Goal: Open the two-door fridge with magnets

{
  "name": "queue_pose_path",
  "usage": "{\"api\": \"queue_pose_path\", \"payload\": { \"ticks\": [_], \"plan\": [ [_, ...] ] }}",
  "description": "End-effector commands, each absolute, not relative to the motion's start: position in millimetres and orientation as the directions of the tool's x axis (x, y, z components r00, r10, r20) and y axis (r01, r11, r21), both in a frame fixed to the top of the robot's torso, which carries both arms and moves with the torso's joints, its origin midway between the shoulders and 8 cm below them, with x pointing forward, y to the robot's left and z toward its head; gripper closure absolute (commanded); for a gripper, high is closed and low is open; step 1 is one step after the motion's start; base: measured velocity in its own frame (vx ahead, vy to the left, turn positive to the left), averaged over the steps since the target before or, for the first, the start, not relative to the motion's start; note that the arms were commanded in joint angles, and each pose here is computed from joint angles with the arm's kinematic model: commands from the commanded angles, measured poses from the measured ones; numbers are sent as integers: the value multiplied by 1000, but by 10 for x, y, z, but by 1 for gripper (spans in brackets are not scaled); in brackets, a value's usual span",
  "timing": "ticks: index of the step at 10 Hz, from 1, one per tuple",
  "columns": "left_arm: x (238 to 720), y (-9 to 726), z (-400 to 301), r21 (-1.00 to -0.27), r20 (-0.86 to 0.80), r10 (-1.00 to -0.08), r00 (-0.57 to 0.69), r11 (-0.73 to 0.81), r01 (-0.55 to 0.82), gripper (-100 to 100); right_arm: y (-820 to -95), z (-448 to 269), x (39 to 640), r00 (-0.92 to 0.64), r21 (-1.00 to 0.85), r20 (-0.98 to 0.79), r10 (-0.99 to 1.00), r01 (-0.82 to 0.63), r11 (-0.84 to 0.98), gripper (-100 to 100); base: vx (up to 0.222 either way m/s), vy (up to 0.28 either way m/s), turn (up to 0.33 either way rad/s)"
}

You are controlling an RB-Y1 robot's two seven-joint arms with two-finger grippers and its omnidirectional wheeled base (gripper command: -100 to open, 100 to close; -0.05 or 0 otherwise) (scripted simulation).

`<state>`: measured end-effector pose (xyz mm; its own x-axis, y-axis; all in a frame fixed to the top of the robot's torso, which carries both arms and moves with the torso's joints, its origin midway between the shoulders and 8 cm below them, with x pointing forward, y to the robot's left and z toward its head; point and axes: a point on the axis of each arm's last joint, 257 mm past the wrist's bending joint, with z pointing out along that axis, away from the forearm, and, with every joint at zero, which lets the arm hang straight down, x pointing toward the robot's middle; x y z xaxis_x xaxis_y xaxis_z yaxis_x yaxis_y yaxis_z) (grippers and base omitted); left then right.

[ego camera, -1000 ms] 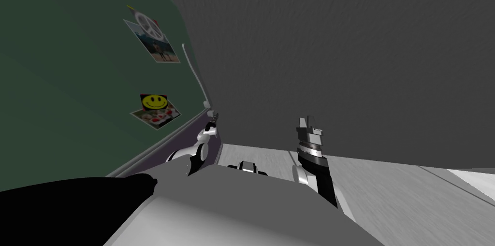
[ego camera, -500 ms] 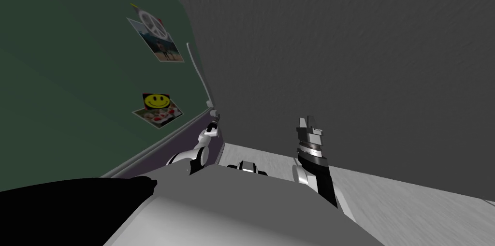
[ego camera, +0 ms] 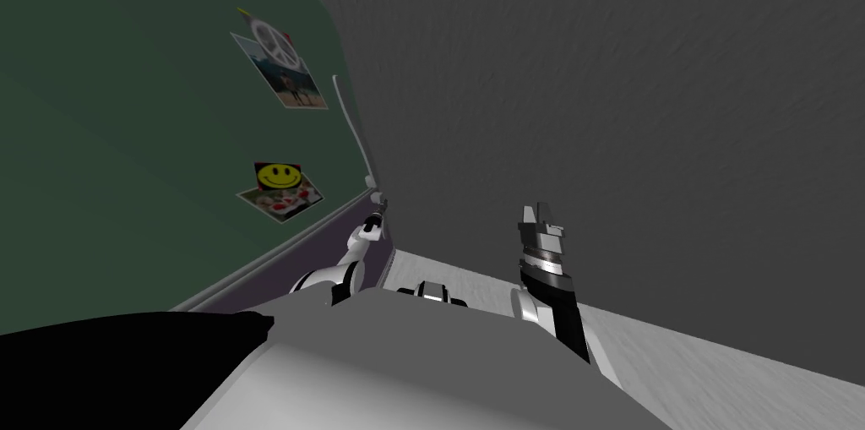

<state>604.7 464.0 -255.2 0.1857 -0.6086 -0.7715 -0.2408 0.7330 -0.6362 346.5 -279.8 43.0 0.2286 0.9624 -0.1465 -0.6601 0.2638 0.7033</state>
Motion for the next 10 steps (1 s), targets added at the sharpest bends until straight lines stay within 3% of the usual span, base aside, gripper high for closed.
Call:
{"api": "queue_pose_path", "payload": {
  "ticks": [1, 10],
  "plan": [
    [6054, 4588, -2520, -631, -776, -607, 171, 744, -220, 100, -2798, 431, 3465, 228, 703, -146, 962, -660, 264, 0, 35, -20, 30],
    [6051, 4078, -2548, -624, -781, -618, 87, 770, -129, 100, -2797, 431, 3465, 228, 703, -146, 962, -660, 264, 0, 54, -31, 138]
  ]
}}
